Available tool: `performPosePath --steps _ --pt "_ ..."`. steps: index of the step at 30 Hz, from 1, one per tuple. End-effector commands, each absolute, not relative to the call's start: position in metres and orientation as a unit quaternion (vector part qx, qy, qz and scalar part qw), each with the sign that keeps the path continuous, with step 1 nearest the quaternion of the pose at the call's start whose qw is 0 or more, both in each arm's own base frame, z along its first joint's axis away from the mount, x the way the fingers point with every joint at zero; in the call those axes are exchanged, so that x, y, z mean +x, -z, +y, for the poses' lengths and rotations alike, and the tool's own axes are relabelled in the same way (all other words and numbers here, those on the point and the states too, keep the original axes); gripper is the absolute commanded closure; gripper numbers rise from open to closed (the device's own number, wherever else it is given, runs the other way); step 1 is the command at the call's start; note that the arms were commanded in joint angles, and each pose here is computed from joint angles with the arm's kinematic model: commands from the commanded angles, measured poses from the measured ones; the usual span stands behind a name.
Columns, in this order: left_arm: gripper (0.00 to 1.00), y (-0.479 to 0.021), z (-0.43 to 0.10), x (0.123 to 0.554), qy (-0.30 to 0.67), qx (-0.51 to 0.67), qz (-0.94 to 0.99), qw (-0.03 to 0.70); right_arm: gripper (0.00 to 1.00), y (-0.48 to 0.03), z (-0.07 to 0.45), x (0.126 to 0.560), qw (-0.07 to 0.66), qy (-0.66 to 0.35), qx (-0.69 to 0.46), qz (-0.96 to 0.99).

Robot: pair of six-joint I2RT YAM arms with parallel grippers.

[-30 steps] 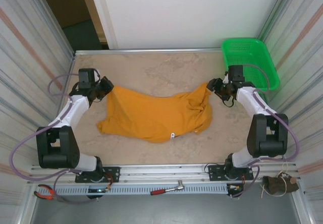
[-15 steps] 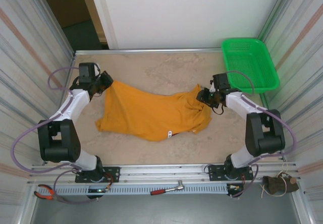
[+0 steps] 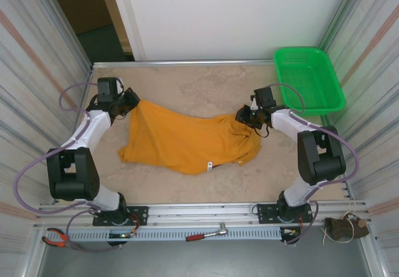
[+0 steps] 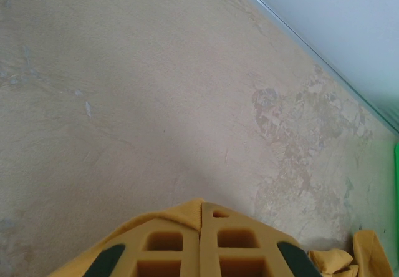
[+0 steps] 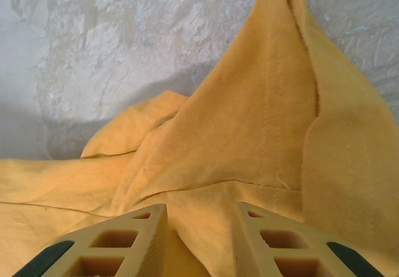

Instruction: Fold the inside-out t-shirt

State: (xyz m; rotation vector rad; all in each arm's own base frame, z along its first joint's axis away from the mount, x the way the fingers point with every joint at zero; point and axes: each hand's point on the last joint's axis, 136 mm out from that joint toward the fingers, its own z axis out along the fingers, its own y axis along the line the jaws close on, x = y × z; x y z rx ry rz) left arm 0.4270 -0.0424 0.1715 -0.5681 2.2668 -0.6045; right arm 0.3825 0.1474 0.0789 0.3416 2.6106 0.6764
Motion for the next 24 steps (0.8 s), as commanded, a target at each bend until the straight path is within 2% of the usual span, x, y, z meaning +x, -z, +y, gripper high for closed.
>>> performPosePath --steps 1,8,19,24 --pt "1.0 -0.189 -0.045 0.436 0.234 -0.206 0.871 0.38 0.69 -0.078 0.152 0.392 0.207 -0.235 0.126 0.941" --pt "1.0 -0.189 -0.045 0.437 0.234 -0.205 0.872 0.379 0.66 -0.046 0.126 0.392 0.18 -0.194 0.157 0.951" --pt "1.0 -0.191 -0.044 0.438 0.233 -0.204 0.871 0.381 0.56 -0.053 0.104 0.388 0.196 -0.187 0.171 0.948" --pt "1.0 -0.19 -0.044 0.439 0.234 -0.205 0.871 0.381 0.59 -0.047 0.11 0.392 0.184 -0.201 0.167 0.947"
